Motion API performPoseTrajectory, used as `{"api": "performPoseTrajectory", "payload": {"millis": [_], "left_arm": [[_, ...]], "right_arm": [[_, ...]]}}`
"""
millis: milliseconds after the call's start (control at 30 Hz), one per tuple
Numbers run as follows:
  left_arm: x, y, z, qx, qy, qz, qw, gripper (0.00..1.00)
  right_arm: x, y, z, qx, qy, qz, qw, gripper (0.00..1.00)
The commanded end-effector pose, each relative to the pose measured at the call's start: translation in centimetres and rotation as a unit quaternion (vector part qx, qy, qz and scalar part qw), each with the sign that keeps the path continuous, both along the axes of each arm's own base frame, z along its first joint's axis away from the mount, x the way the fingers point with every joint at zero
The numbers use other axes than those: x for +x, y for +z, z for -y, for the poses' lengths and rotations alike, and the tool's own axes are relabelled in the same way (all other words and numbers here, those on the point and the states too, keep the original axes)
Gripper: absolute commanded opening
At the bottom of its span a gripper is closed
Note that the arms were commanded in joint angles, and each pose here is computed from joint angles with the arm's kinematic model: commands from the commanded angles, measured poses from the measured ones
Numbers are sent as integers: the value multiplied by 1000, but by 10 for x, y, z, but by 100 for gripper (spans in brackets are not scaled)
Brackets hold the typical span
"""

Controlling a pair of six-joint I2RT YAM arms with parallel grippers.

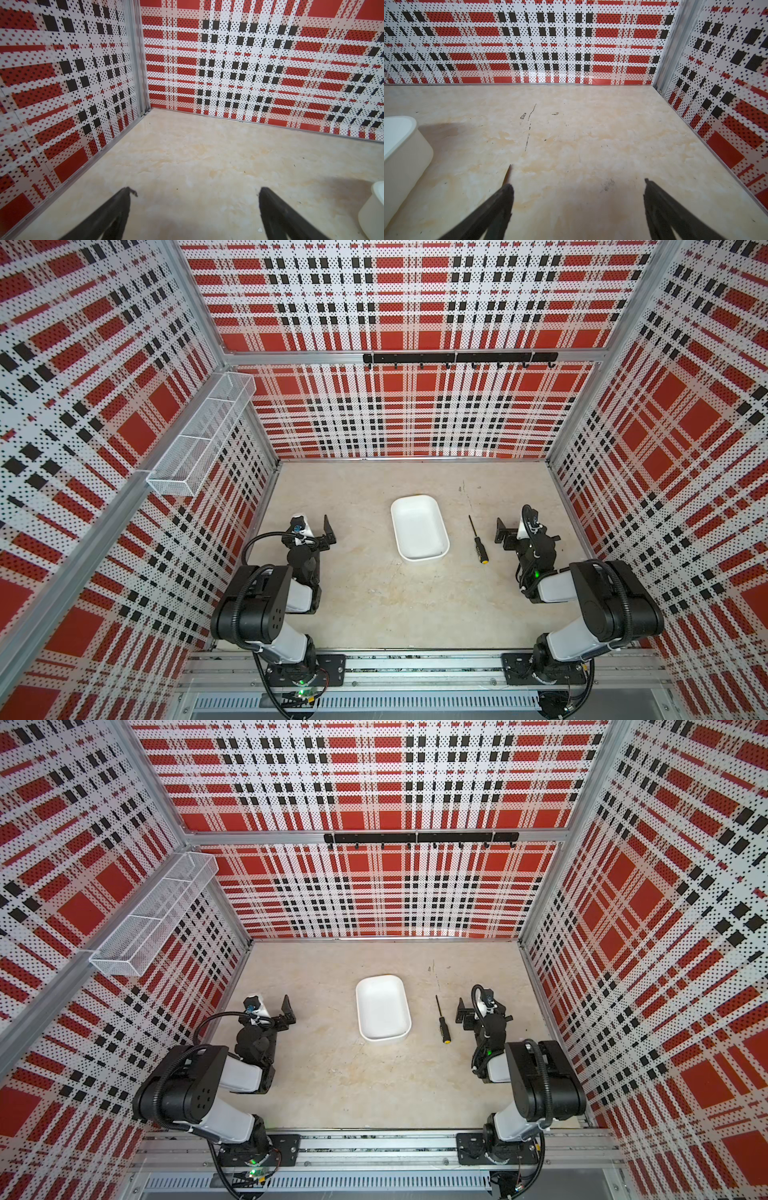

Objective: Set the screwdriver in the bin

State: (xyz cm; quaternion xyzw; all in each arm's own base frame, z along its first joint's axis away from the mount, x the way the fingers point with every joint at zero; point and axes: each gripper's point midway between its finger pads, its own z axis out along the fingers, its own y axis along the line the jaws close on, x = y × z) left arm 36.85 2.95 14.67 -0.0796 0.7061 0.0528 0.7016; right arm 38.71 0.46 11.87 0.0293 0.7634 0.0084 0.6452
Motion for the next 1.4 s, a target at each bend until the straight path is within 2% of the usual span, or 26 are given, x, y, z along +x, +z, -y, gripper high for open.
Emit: {"api": "performPoseTrajectory", "payload": {"millis": [0, 200, 400, 533, 633, 733, 867, 1033, 1200, 1367], "left_arm": [[3, 12, -5, 8, 10, 21, 1000, 98], [3, 12, -4, 8, 9, 21, 1000, 98], [2, 12, -4, 8, 9, 22, 1000, 98], [3, 23, 0, 15, 0, 26, 1000, 98], [7, 35, 9, 25, -12, 17, 999, 98], [14, 49, 24, 23, -27, -1, 999, 98], [20, 64, 50, -39, -79, -5, 996, 98], [18, 58, 95, -105, -147, -22, 983, 98], [13, 34, 150, -149, -215, -76, 962, 98], [8, 20, 181, -192, -254, -116, 941, 98]], "right_arm": [[6, 10, 3, -9, -4, 20, 1000, 100], [4, 11, 4, -11, -7, 22, 1000, 100], [3, 32, -1, -13, 5, 15, 1000, 99], [2, 54, -8, 15, 21, -7, 1000, 100], [2, 59, -21, 57, 49, -59, 995, 100], [-2, 48, -38, 95, 81, -135, 983, 100], [-15, 28, -65, 132, 126, -214, 960, 99], [-27, 15, -101, 163, 184, -273, 930, 95], [-29, 3, -118, 153, 192, -308, 919, 91], [-31, -15, -117, 146, 177, -349, 909, 83]]}}
